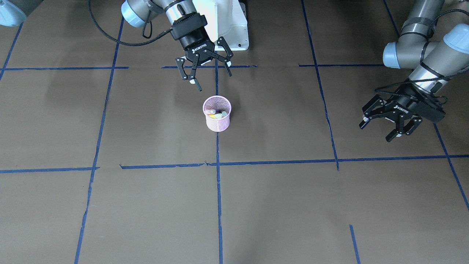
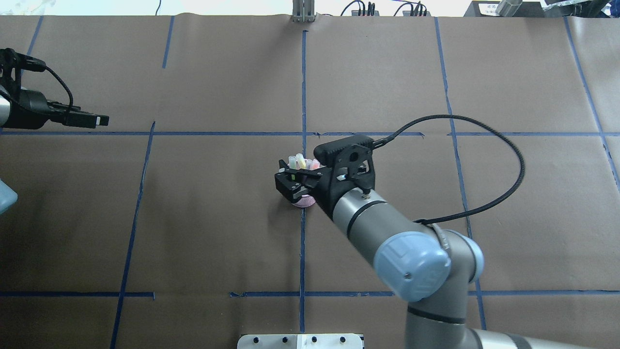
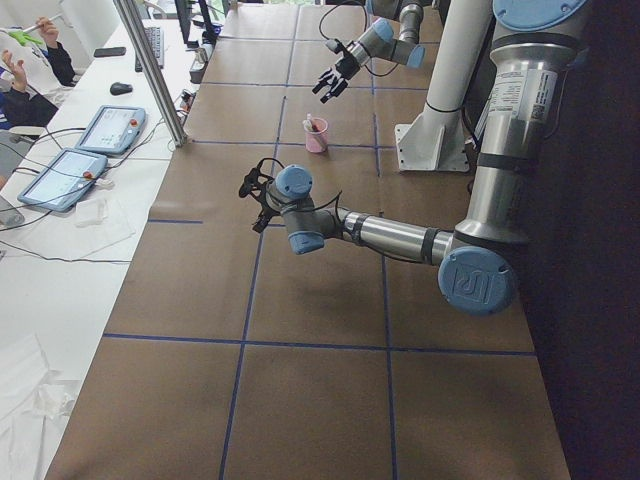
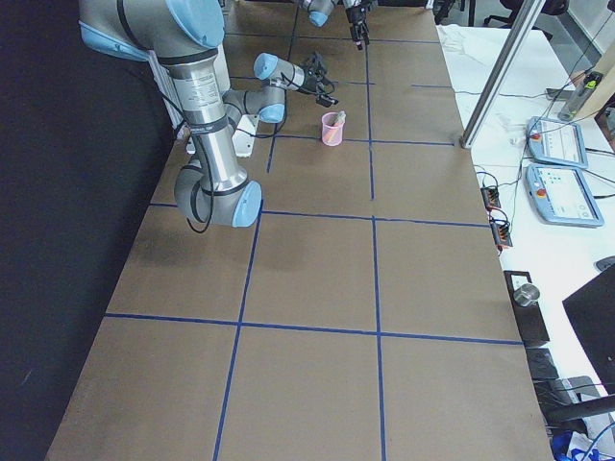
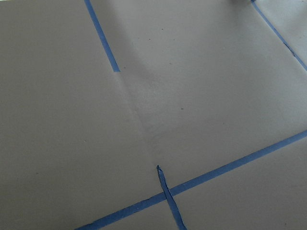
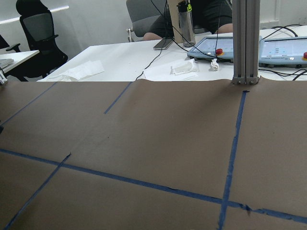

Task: Collect pens into pen holder
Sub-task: 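Open the right gripper and withdraw it away from the cup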

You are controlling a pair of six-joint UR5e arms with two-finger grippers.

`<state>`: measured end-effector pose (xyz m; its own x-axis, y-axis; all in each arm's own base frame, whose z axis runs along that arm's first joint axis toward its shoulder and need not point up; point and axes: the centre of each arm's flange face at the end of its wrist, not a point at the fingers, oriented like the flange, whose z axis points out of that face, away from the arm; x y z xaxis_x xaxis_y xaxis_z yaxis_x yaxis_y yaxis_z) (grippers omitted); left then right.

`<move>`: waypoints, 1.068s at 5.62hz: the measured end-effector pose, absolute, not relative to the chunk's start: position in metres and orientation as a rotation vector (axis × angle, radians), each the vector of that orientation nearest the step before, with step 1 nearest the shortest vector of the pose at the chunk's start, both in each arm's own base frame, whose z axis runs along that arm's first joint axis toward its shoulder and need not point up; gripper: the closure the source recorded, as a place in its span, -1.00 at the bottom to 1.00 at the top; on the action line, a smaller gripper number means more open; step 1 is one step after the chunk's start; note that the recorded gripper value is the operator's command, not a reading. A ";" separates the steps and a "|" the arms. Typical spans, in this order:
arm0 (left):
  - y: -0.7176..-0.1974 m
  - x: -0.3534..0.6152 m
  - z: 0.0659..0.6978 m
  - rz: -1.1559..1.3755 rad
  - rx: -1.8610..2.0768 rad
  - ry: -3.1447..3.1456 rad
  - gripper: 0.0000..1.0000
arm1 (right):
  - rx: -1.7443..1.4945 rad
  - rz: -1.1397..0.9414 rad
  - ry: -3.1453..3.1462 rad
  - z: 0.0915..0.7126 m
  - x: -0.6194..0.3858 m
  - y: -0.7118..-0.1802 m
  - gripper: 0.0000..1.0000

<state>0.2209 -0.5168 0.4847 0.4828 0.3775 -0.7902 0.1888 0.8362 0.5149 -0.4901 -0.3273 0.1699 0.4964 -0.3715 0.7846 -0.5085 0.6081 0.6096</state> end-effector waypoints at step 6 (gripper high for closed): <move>-0.561 0.076 0.542 0.180 0.386 0.875 -1.00 | 0.379 -0.257 -0.665 0.398 -0.217 -0.483 -1.00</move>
